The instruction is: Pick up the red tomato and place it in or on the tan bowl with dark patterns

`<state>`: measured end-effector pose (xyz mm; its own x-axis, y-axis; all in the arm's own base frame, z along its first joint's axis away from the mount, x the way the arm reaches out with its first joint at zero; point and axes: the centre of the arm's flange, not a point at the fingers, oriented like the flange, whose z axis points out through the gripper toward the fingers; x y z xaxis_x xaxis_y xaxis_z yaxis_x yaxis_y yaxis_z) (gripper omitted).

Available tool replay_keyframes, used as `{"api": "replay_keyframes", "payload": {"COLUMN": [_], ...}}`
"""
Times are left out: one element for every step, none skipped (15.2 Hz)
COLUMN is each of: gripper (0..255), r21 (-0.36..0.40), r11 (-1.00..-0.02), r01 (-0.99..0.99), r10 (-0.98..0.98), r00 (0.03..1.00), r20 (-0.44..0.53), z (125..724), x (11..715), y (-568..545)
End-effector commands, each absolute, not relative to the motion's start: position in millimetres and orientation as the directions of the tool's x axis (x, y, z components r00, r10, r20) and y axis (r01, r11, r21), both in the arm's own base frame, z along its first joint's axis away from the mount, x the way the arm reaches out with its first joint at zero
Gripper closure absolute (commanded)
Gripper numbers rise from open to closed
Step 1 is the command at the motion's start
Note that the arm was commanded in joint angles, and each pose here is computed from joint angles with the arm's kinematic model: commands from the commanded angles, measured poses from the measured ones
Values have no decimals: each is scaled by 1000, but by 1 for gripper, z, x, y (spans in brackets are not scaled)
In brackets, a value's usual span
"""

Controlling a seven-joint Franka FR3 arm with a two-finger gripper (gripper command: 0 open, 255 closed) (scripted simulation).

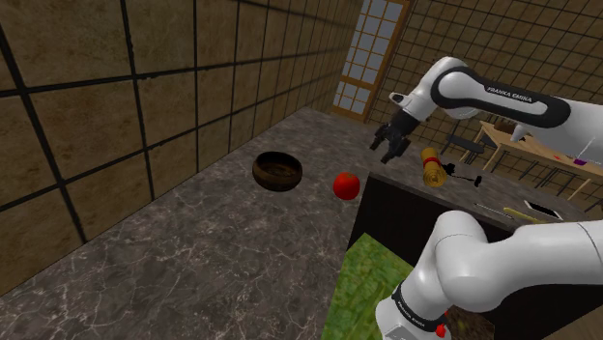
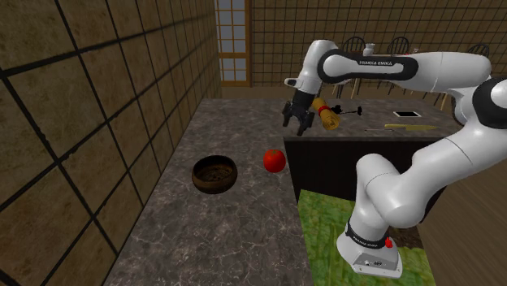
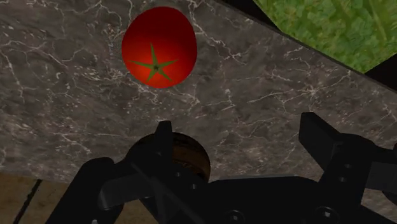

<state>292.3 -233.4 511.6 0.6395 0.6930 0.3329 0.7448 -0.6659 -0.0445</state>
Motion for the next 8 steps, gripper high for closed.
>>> {"api": "replay_keyframes", "payload": {"gripper": [0,0,0,0,0,0,0,0], "r21": [-52,-56,-60,-63,-65,-66,-66,-66], "r11": [-571,-524,-476,-426,-374,-322,-268,-214], "r01": [819,850,878,903,925,945,961,975], "r10": [756,780,802,821,838,852,862,870], "r00": [550,506,461,414,367,319,270,220], "r20": [356,368,380,392,404,416,428,440], "z": [492,482,472,463,453,443,433,423], "x": [305,313,321,330,340,350,360,371], "y": [-261,-273,-284,-294,-304,-313,-321,-329]}}
